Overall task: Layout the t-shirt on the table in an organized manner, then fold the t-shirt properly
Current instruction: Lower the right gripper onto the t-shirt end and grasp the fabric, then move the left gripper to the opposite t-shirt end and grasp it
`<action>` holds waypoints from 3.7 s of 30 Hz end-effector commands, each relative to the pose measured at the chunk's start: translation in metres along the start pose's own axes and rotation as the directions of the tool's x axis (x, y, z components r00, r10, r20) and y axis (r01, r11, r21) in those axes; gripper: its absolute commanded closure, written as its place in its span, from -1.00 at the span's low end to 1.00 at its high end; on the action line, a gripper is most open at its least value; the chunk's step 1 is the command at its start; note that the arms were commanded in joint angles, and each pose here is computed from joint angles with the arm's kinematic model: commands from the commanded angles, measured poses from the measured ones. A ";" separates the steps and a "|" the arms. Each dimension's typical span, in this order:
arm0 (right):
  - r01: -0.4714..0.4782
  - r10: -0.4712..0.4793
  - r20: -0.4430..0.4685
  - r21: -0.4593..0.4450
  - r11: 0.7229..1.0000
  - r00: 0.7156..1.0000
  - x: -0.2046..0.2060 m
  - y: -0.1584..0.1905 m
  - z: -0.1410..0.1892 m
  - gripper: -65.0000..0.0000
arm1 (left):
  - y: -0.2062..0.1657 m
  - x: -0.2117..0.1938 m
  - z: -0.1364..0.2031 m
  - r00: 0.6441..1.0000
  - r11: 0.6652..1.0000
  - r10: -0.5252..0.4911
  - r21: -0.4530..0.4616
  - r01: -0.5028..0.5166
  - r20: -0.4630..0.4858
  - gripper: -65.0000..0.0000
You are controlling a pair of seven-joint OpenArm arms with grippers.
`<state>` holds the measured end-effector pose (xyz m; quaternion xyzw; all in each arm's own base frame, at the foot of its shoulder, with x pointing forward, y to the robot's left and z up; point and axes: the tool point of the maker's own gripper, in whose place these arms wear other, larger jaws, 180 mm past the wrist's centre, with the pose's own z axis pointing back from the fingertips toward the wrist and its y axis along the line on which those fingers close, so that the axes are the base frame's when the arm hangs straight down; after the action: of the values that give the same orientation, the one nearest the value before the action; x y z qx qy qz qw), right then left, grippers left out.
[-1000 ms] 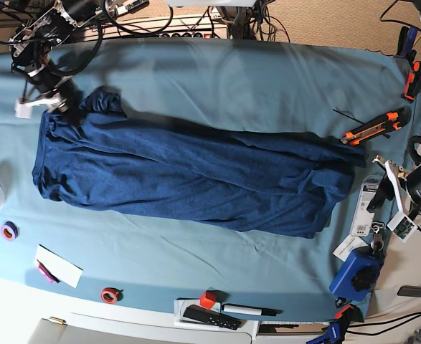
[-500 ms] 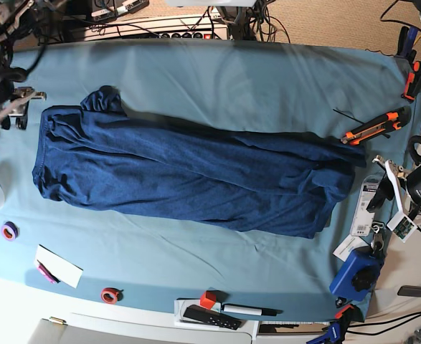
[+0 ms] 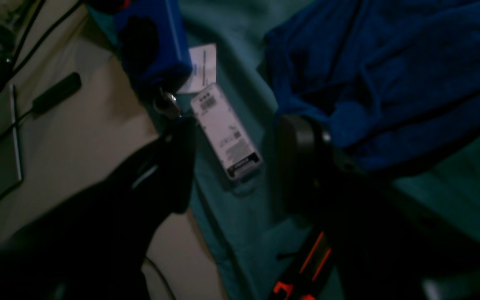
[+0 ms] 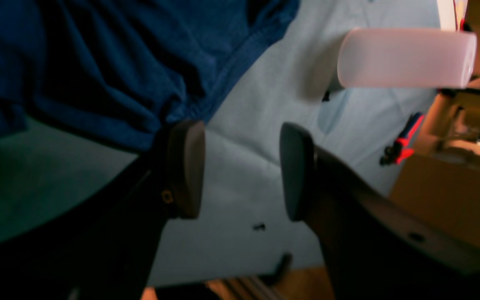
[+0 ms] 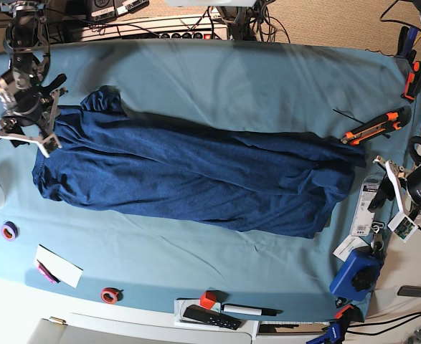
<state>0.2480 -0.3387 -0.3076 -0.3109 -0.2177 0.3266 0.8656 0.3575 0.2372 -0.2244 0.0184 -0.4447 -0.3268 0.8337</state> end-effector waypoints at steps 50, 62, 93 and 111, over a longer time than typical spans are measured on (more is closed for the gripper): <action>-0.406 0.415 -0.134 0.087 0.910 0.900 -0.053 0.035 -0.064 0.10 | 0.013 0.013 0.007 0.999 0.999 -0.004 0.043 0.002 0.035 0.03; -0.378 0.382 -0.064 0.069 0.923 0.922 -0.032 0.029 -0.066 0.23 | 0.014 0.012 0.007 0.999 0.999 -0.004 0.044 0.002 0.033 0.03; -0.378 0.382 -0.088 0.062 0.924 0.920 -0.034 0.025 -0.066 1.00 | -0.085 -0.102 -0.019 0.697 0.716 -0.697 -0.137 0.684 -0.167 0.03; -0.378 0.382 -0.090 0.063 0.924 0.920 -0.035 0.025 -0.066 1.00 | -0.116 -0.095 -0.031 0.651 0.657 -0.750 -0.022 0.753 -0.114 -0.27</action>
<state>0.2451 -0.3677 -0.3879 -0.3313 -0.0995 0.4763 0.8084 0.2749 0.1872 -0.3606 0.2164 -0.3437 -0.6355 0.6566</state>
